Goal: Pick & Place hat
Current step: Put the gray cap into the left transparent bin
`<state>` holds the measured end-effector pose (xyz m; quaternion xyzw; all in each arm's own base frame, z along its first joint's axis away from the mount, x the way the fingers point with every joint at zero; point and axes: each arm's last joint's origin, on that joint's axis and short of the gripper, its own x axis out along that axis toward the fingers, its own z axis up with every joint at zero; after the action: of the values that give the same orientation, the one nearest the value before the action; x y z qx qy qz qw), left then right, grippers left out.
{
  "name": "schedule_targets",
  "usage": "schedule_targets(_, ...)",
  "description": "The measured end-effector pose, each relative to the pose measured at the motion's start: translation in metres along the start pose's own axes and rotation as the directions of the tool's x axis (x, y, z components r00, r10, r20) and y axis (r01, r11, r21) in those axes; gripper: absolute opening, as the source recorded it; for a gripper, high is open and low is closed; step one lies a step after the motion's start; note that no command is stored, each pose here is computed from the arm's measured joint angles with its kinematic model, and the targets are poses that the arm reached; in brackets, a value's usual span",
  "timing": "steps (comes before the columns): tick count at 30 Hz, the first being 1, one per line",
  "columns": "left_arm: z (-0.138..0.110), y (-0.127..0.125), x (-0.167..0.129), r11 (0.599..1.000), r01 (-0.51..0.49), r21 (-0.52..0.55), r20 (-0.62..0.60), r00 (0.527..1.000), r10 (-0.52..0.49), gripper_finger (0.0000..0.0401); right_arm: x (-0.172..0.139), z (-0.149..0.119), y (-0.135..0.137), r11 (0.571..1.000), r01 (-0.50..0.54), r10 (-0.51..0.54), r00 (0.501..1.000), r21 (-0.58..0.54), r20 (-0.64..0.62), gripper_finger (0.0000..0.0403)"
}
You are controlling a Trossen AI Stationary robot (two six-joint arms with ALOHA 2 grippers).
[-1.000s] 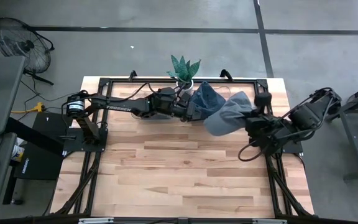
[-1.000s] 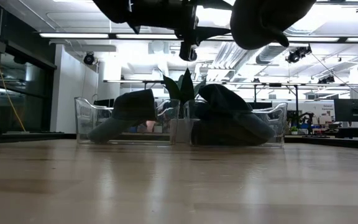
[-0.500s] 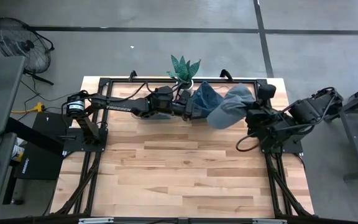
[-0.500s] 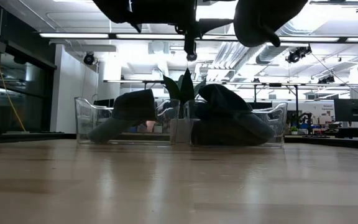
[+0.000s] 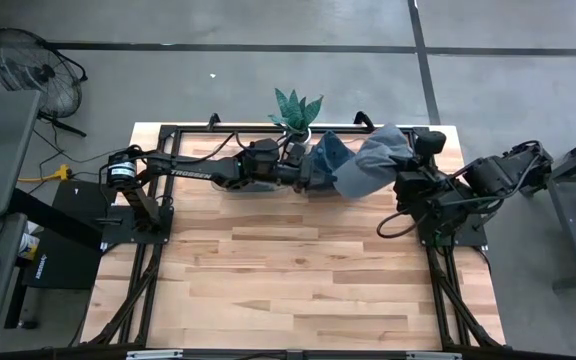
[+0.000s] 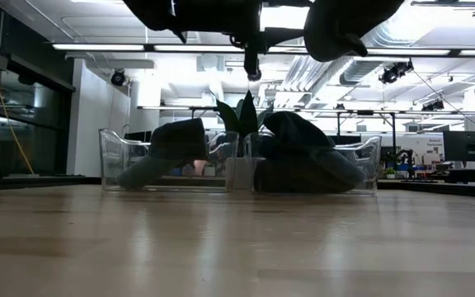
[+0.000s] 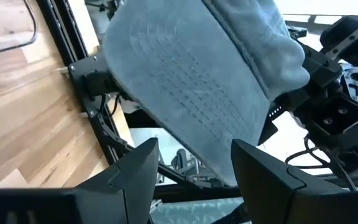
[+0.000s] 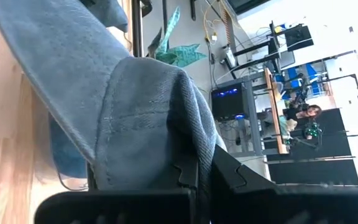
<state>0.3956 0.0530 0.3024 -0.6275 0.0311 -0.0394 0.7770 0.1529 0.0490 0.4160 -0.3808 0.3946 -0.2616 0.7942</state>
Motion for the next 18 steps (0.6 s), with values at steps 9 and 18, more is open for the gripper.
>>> schedule_targets(9,0.001,-0.001,0.000,1.000,0.002,-0.023,0.035,0.999,-0.001,0.0200,0.000,0.007,0.000,1.000,-0.015,0.014,0.999,0.025,0.040,0.0000)
schedule_targets(18,0.002,-0.001,0.000,1.000,0.004,-0.025,0.070,0.998,-0.002,0.0200,-0.001,0.025,0.001,0.993,-0.101,0.091,0.983,0.055,0.157,0.0000)
